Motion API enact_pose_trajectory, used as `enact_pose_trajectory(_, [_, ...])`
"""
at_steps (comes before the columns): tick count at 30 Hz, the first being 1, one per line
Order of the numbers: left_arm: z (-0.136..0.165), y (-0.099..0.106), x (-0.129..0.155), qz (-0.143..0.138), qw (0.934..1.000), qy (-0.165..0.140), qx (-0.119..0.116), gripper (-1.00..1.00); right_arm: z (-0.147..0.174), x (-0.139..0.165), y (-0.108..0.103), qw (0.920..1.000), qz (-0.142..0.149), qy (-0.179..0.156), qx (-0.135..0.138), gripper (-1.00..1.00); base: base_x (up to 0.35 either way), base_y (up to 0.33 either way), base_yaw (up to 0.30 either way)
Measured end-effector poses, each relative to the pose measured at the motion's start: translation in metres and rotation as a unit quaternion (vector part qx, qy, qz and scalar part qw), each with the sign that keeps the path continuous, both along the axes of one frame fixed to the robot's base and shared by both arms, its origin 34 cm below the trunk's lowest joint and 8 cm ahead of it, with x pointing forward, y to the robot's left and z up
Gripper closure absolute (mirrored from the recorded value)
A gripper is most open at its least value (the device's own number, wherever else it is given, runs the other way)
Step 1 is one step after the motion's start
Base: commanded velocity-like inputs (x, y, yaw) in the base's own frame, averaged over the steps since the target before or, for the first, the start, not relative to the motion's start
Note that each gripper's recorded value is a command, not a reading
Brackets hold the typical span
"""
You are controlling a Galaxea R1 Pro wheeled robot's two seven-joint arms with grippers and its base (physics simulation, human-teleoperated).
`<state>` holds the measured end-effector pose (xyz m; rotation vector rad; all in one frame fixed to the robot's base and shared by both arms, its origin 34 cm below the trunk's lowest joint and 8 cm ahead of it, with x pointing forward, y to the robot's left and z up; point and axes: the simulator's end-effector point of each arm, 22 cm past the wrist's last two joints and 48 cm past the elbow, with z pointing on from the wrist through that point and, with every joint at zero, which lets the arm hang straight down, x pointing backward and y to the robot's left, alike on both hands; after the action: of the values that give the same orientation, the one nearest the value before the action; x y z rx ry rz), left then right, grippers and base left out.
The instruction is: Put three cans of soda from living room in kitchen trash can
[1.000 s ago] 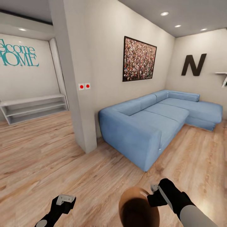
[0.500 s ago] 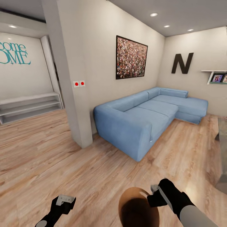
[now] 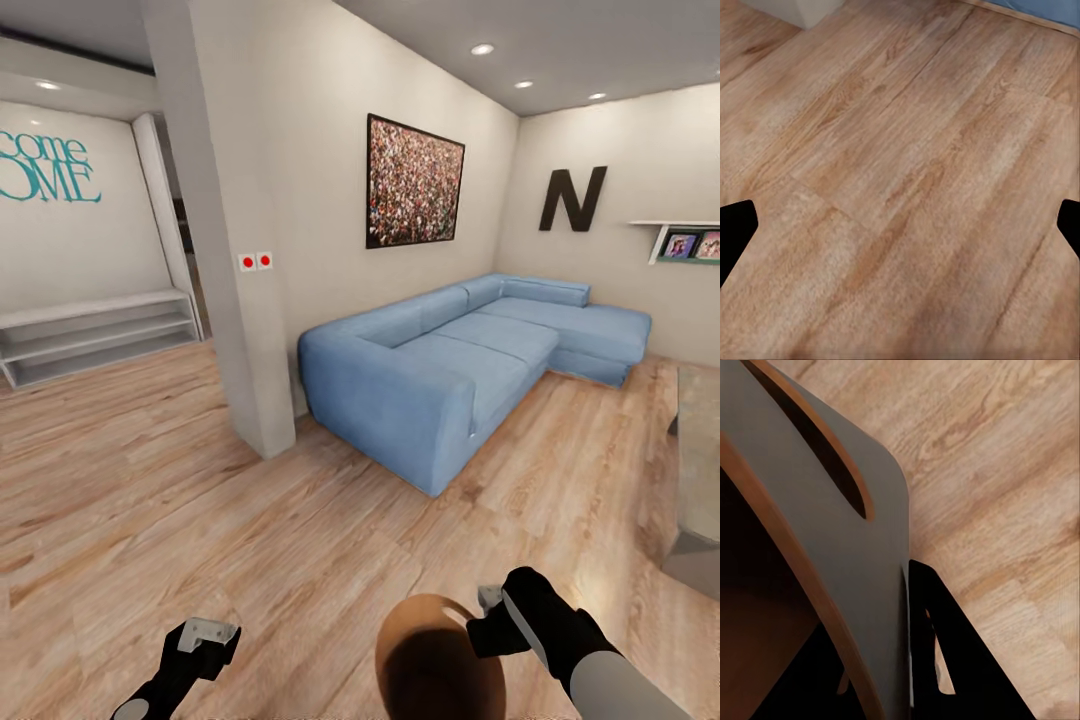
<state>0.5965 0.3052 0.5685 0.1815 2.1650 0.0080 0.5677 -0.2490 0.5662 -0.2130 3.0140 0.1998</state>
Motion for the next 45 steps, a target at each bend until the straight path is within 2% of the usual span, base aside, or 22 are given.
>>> enact_pose_trajectory(5, [-0.003, 0.0, -0.002, 0.0, 1.0, 0.004, 0.0, -1.0, -0.003, -0.001, 0.0, 1.0, 0.0, 0.003, -0.001, 1.0, -0.016, 0.057, 0.0])
enact_pose_trajectory(15, [-0.01, 0.0, -0.005, 0.0, 0.9999, 0.011, 0.0, -1.0, -0.009, -0.005, 0.002, 0.9999, -0.002, 0.011, 0.003, 1.0, -0.002, 0.25, 0.0])
enact_pose_trajectory(24, [-0.01, 0.0, -0.005, 0.001, 1.0, 0.008, 0.0, -1.0, -0.01, -0.006, 0.001, 0.9999, -0.001, 0.013, 0.001, 1.0, 0.0, 0.025, -0.019])
enact_pose_trajectory(45, [-0.008, 0.0, -0.004, -0.002, 1.0, 0.003, 0.001, -1.0, -0.011, -0.006, 0.0, 0.9999, -0.001, 0.012, 0.0, 1.0, 0.0, -0.248, -0.234])
